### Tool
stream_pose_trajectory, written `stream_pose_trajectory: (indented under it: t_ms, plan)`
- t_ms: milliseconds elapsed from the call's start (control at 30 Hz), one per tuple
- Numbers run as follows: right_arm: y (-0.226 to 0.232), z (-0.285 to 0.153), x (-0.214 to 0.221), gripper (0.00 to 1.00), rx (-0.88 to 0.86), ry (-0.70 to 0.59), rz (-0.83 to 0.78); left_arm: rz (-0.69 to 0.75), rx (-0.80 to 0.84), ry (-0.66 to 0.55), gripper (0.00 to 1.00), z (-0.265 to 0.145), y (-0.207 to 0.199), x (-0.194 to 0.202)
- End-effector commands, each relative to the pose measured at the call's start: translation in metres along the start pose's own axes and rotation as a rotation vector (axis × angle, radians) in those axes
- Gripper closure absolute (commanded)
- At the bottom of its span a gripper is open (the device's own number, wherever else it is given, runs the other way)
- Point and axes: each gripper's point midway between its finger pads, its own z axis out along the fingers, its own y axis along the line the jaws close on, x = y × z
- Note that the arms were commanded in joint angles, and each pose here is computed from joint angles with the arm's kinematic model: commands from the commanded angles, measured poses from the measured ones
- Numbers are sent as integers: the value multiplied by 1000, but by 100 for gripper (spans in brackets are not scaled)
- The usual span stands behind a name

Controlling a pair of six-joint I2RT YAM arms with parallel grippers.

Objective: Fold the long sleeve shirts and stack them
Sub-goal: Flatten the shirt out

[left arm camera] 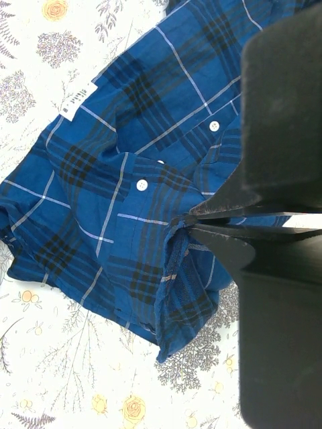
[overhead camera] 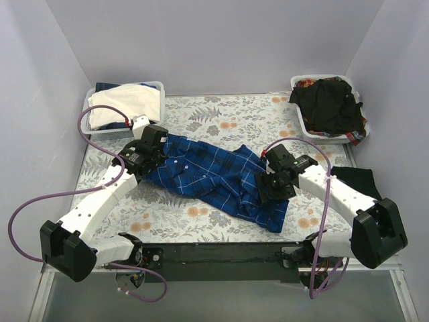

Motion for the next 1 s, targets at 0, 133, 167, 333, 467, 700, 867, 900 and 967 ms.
stream_pose_trajectory:
  t_ms: [0,133,167,333,467,700,867,900,967]
  plan:
    - [-9,9,-6,18,58,-11,4,-5,11,-5,100,-2,2,0]
    - [5,19,0,19,-23,22,16,-3,5,-5,100,-3,4,0]
    - [8,20,1,20,-40,25,16,-4,7,-5,100,-3,4,0]
    - [22,18,-1,66,-116,18,28,-8,6,-4,100,-5,4,-1]
    - [29,3,-18,99,-137,-44,33,-12,10,-20,100,-10,2,-10]
    - [18,-79,-92,99,12,-322,16,3,15,-127,100,-32,-7,-63]
    - [-1,-180,-157,99,174,-628,-13,26,15,-286,100,-62,-14,-134]
    - [-11,-197,-166,99,230,-680,1,9,31,-337,100,-74,-20,-156]
    - [-13,-249,-187,99,265,-818,-5,17,31,-399,100,-89,-20,-181]
